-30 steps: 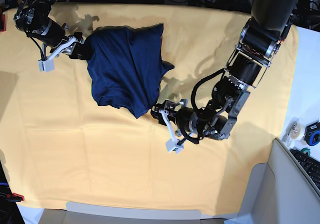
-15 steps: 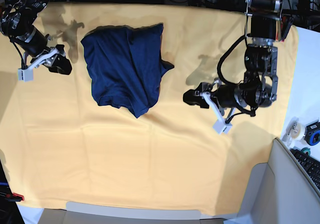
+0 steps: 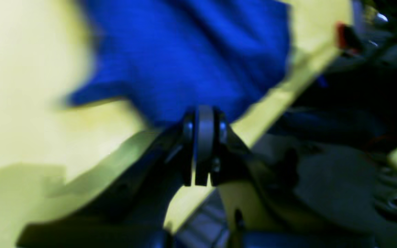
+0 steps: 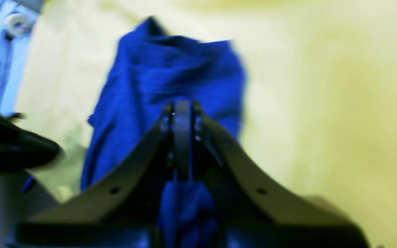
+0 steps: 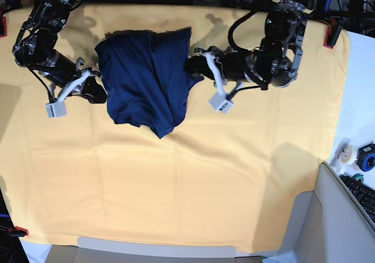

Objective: Fold the T-shirt properly
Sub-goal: 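Press both grippers against the bundle's sides and push them inward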

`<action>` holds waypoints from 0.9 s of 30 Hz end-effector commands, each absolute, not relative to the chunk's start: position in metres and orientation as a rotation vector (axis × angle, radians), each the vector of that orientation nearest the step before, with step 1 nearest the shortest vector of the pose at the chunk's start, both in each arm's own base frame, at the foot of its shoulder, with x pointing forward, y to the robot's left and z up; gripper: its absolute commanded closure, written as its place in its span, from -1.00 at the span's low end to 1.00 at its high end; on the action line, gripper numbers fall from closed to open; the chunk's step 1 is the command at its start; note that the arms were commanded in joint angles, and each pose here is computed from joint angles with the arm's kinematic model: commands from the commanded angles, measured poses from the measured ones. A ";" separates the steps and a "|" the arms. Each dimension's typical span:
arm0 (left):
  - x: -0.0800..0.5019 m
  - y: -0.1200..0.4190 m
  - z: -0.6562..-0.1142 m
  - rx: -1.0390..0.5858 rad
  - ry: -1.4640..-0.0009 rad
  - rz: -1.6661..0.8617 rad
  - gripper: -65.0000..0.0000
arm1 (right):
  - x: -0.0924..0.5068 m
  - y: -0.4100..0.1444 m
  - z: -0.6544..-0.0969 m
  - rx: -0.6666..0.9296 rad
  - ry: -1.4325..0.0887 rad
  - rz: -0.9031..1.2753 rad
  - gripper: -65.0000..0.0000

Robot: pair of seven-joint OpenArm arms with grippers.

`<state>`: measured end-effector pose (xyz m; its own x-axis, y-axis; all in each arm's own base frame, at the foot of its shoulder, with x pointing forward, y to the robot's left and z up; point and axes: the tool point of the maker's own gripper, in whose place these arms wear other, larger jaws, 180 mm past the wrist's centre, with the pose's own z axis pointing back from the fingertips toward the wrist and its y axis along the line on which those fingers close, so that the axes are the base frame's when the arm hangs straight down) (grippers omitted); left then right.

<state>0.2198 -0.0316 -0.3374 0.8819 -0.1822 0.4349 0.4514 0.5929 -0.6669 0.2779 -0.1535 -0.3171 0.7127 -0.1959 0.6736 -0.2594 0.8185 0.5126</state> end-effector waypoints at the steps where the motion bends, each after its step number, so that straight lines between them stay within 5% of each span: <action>1: 0.222 -0.041 -0.331 -0.896 -0.344 -0.385 1.00 | 0.282 -0.152 -0.306 0.626 -0.826 0.069 1.00; 13: 0.228 -0.083 -0.368 -0.959 -0.243 -0.300 1.00 | 0.251 -0.144 -0.324 0.694 -0.744 0.060 1.00; 27: 0.223 -0.023 -0.418 -0.791 -0.150 -0.274 1.00 | 0.248 -0.156 -0.384 0.493 -0.524 0.151 1.00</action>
